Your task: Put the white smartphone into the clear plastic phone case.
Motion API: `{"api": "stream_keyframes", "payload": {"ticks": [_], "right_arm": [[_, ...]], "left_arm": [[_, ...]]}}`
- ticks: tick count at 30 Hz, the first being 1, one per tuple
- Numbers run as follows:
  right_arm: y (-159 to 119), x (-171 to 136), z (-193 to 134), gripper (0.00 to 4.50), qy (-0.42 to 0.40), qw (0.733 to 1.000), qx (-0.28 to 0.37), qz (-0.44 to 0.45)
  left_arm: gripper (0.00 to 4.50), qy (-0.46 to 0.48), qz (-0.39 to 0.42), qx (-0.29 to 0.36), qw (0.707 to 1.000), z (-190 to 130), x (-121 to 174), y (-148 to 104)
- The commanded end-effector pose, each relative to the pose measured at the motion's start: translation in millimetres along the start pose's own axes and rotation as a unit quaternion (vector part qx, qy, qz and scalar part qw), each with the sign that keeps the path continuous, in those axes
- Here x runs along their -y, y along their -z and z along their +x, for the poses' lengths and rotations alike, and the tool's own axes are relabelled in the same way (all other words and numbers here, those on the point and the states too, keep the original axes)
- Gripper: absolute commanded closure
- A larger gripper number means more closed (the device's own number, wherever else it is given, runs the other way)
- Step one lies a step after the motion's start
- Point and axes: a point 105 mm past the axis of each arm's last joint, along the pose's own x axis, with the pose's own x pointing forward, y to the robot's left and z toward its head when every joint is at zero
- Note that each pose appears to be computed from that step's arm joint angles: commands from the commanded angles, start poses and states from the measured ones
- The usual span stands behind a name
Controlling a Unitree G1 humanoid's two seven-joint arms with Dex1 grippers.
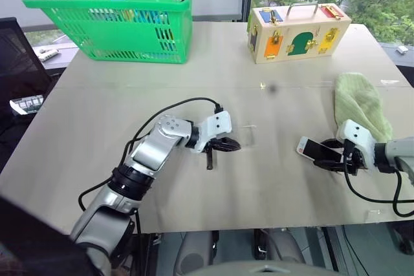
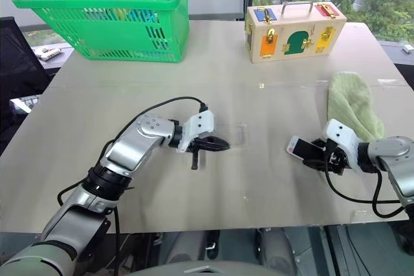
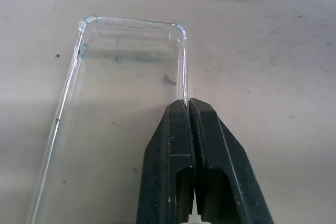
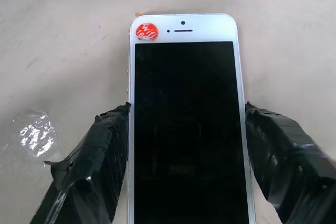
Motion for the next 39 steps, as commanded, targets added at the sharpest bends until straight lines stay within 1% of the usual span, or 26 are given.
{"api": "stream_keyframes", "payload": {"ticks": [1, 3, 5, 7, 9, 13, 14, 15, 16, 17, 20, 23, 24, 25, 27, 29, 31, 34, 39], "right_arm": [[13.1, -7.4, -0.1, 1.61, 0.006, 1.000, -0.010, 0.006], [-0.7, -9.0, -6.8, 1.61, 0.019, 0.999, 0.026, -0.003], [-20.1, -13.2, -16.4, 1.61, 0.028, 0.997, 0.075, -0.002], [-35.7, -20.4, -26.4, 1.61, 0.034, 0.994, 0.106, -0.008], [-46.2, -27.8, -33.6, 1.61, 0.036, 0.992, 0.124, -0.012], [-61.0, -37.6, -40.9, 1.61, 0.040, 0.990, 0.135, -0.024], [-63.3, -38.1, -40.4, 1.61, 0.040, 0.990, 0.134, -0.029], [-64.9, -38.6, -39.7, 1.61, 0.040, 0.990, 0.131, -0.036], [-67.0, -39.2, -38.6, 1.61, 0.036, 0.990, 0.129, -0.042], [-69.2, -40.0, -37.4, 1.61, 0.031, 0.990, 0.128, -0.047], [-76.2, -39.7, -33.0, 1.61, 0.014, 0.990, 0.119, -0.068], [-86.7, -35.7, -23.3, 1.61, -0.002, 0.989, 0.108, -0.096], [-92.6, -34.4, -17.3, 1.61, -0.009, 0.988, 0.108, -0.107], [-98.4, -33.5, -10.4, 1.61, -0.016, 0.987, 0.108, -0.116], [-110.0, -32.0, 6.0, 1.61, -0.032, 0.984, 0.102, -0.140], [-124.0, -28.2, 24.2, 1.61, -0.039, 0.982, 0.104, -0.151], [-136.0, -25.0, 39.6, 1.61, -0.043, 0.980, 0.104, -0.164], [-145.3, -20.1, 62.1, 1.61, -0.049, 0.976, 0.085, -0.193], [-151.4, -20.7, 80.0, 1.61, -0.074, 0.970, 0.065, -0.224]], "left_arm": [[4.50, -0.002, 0.031, 0.015, 0.999, 2.1, -4.9, -16.5], [4.50, 0.000, 0.035, 0.021, 0.999, 6.2, -7.2, -22.0], [4.50, 0.004, 0.041, 0.026, 0.999, 13.0, -9.2, -27.3], [4.50, 0.009, 0.044, 0.025, 0.999, 21.7, -11.7, -29.5], [4.50, 0.017, 0.053, 0.020, 0.998, 29.6, -12.4, -30.0], [4.50, 0.042, 0.061, 0.011, 0.997, 49.1, -10.2, -29.9], [4.50, 0.038, 0.084, 0.009, 0.996, 51.9, -12.3, -30.4], [4.07, 0.033, 0.096, 0.011, 0.995, 53.8, -14.6, -31.3], [3.93, 0.038, 0.091, 0.018, 0.995, 53.0, -14.1, -33.1], [3.64, 0.038, 0.088, 0.026, 0.995, 51.4, -14.6, -34.7], [2.32, 0.027, 0.083, 0.045, 0.995, 35.2, -18.2, -36.2], [0.94, 0.024, 0.038, 0.106, 0.993, -0.3, -15.9, -47.8], [0.89, 0.021, 0.014, 0.126, 0.992, -15.3, -13.8, -49.7], [0.89, 0.017, -0.011, 0.134, 0.991, -27.9, -11.6, -46.7], [0.89, -0.007, -0.053, 0.134, 0.990, -48.8, -9.0, -33.4], [0.89, -0.042, -0.067, 0.123, 0.989, -63.5, -6.7, -15.2], [0.89, -0.062, -0.080, 0.112, 0.989, -71.9, -2.3, -1.8], [0.89, -0.094, -0.087, 0.119, 0.985, -78.2, 6.4, 7.9], [0.89, -0.135, -0.105, 0.122, 0.978, -84.1, 15.8, 21.0]]}}
